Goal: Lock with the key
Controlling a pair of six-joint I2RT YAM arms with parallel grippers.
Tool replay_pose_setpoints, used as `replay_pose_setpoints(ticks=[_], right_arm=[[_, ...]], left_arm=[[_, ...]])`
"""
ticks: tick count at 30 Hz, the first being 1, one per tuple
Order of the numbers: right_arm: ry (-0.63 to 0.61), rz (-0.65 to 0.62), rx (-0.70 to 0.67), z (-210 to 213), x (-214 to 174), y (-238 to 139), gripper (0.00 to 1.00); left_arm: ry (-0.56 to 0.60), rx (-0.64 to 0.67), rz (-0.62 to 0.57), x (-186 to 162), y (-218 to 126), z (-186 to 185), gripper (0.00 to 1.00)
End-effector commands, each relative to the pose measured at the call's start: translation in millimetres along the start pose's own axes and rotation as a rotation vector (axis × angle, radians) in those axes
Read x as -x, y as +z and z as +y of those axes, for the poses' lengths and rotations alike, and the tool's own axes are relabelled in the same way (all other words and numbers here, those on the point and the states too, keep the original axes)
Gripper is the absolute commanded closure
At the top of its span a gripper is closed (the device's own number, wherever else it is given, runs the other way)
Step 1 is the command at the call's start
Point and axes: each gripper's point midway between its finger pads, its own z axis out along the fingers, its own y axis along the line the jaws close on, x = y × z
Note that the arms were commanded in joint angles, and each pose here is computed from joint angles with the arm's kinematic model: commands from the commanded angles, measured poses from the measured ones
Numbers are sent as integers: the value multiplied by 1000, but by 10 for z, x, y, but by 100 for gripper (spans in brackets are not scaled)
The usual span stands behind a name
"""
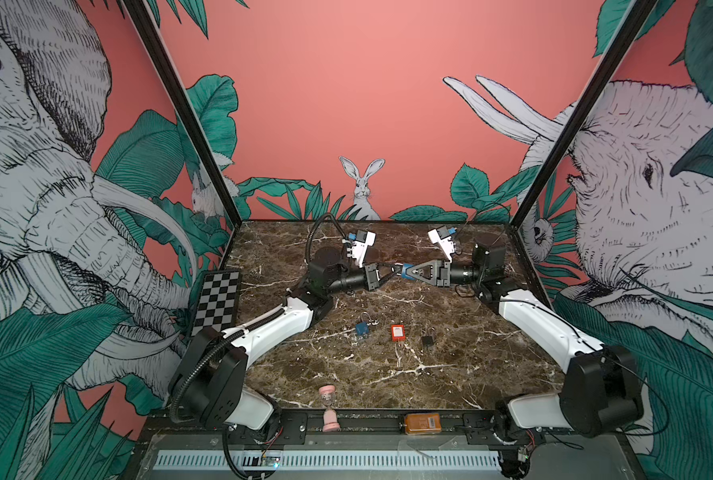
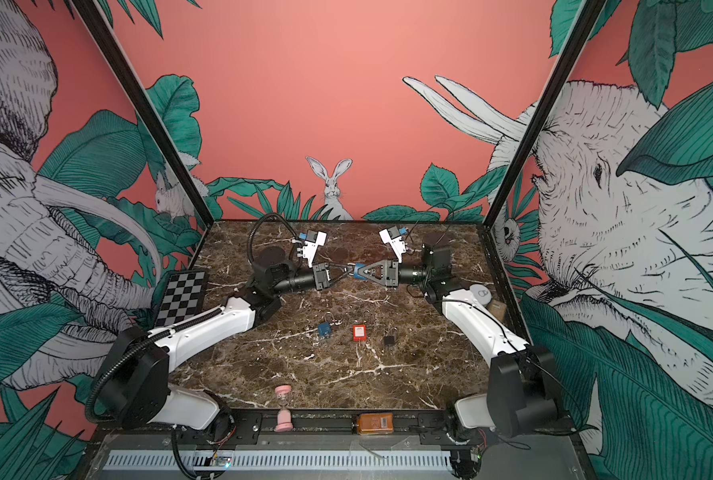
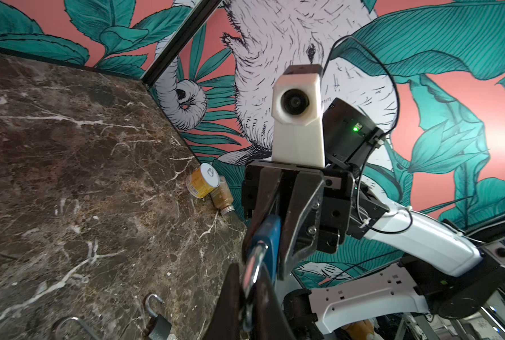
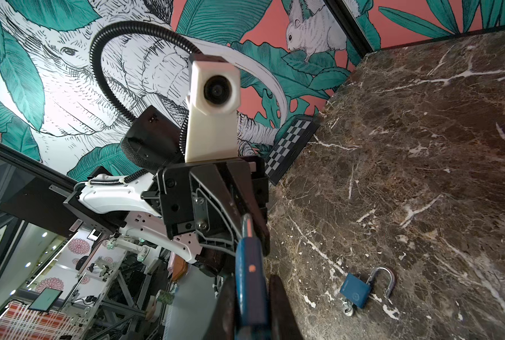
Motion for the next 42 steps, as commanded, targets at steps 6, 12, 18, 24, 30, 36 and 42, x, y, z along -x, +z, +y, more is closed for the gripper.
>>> replay_pose_setpoints(ticks=[6,12,18,24,30,36,42], right_arm=[[36,-68,-115,-295,57,178,100],[49,-81,-117,-294,56,154,93],[56,-116,-86,-261,76,87,80],[51,-124,-72,-226,58,62,80],[46,-139,-65,-190,85,22,78],[38,-152,-70,-156,104,-18,72],[31,-155,-61,-106,99,-39,72]], left_arm=[[195,-312,199,-493,-34,-905,100],[127,-308,131,-373,-25,-749,100],[49,-163,-55,-30,-207,-319,100],[62,-127,-48,-2,-210,-287,100],[45,-117,-57,7,-207,-228,100],[46,-118,-62,35,-218,-223,100],[43,-114,-67,72,-238,-210,100]])
